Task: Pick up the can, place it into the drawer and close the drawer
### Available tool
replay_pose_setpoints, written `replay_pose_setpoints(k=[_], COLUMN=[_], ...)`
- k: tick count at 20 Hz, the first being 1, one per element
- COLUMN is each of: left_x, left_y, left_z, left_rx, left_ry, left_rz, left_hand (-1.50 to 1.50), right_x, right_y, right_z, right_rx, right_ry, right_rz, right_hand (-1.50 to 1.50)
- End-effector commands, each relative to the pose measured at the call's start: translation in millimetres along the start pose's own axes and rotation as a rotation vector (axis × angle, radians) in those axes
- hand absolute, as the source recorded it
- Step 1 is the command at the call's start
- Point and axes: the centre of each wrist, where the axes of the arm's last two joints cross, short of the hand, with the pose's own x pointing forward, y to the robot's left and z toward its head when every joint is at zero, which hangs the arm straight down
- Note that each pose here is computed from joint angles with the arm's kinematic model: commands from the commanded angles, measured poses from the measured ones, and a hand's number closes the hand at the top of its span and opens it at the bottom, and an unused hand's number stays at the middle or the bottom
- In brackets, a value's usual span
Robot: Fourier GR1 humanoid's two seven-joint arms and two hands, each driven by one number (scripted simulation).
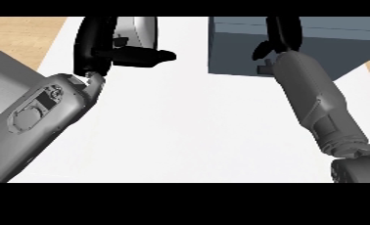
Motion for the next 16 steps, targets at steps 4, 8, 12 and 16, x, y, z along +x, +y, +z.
replay_pose_setpoints(k=[4, 8, 12, 16], left_x=[-6, -21, -18, -21], left_y=[2, 12, 18, 18], left_z=[10, 11, 8, 18], left_rx=[0.010, 0.023, 0.049, 0.022], left_ry=[0.013, 0.010, 0.021, 0.037], left_rz=[0.027, -0.014, 0.005, 0.008], left_hand=[-1.50, -1.50, -1.50, -1.50], right_x=[50, 47, 59, 54], right_y=[-7, -20, -23, -18], right_z=[-22, -34, -40, -35], right_rx=[-0.086, -0.103, -0.108, -0.123], right_ry=[0.026, 0.036, 0.109, 0.112], right_rz=[-0.352, -0.488, -0.704, -0.742], right_hand=[-1.50, -1.50, -1.50, -1.50])
